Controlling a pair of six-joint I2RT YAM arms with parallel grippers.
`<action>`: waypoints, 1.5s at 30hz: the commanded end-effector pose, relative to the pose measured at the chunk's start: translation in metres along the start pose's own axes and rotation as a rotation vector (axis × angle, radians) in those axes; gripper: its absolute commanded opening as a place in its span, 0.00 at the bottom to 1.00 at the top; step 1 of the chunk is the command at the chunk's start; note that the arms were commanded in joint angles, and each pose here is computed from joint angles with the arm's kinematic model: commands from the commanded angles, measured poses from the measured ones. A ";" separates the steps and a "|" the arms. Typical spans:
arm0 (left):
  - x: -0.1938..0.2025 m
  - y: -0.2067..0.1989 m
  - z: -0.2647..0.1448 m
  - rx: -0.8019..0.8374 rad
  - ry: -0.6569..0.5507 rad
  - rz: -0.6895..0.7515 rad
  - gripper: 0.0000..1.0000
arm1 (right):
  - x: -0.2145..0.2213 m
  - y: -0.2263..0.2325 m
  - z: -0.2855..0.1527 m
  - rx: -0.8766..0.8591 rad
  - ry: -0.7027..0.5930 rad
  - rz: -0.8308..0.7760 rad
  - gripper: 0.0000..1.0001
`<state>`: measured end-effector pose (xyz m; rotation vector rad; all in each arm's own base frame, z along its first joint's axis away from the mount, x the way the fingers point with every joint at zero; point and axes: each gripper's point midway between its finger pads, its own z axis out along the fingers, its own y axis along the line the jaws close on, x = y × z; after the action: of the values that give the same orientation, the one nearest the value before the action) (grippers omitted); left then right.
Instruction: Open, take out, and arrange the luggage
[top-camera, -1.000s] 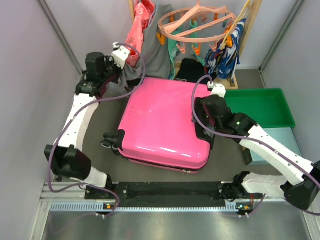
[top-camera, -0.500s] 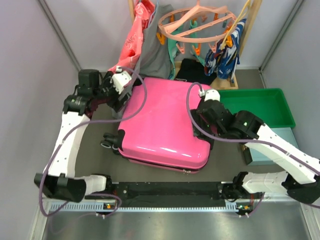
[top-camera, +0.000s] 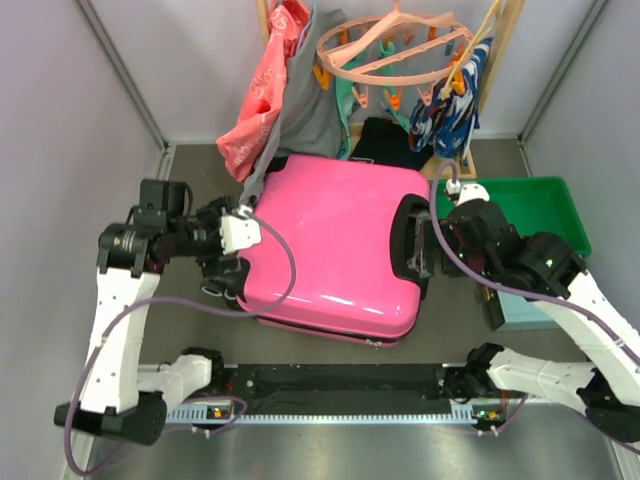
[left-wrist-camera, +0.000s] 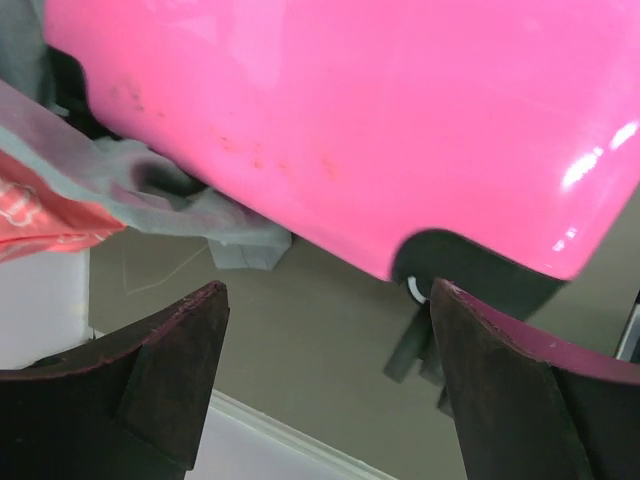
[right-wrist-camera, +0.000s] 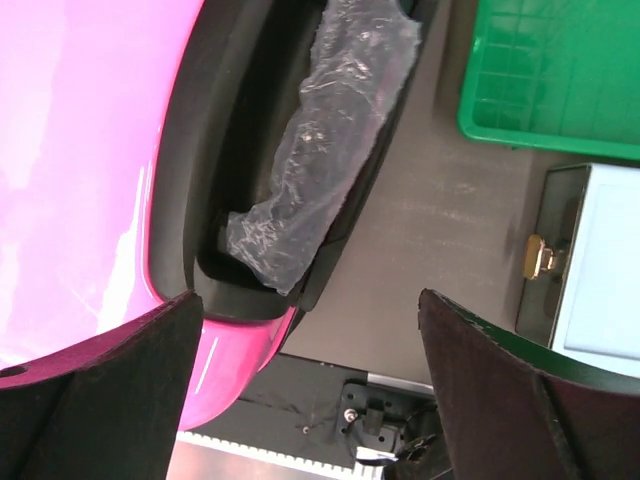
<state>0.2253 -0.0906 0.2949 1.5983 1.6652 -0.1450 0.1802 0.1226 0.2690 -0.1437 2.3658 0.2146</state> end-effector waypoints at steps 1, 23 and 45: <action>0.040 -0.078 -0.012 0.170 0.138 -0.010 0.87 | -0.002 0.019 0.016 -0.074 0.065 -0.074 0.90; 0.085 -0.094 0.040 0.305 0.193 0.002 0.89 | -0.012 -0.018 0.087 -0.044 0.093 0.157 0.90; 0.060 -0.074 0.027 -0.114 0.064 -0.384 0.00 | -0.032 -0.012 0.076 0.074 -0.011 0.069 0.75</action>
<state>0.1524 -0.0654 0.1784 1.6422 1.8947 -0.1788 0.2714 0.1516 0.2053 -0.0597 2.4365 0.2773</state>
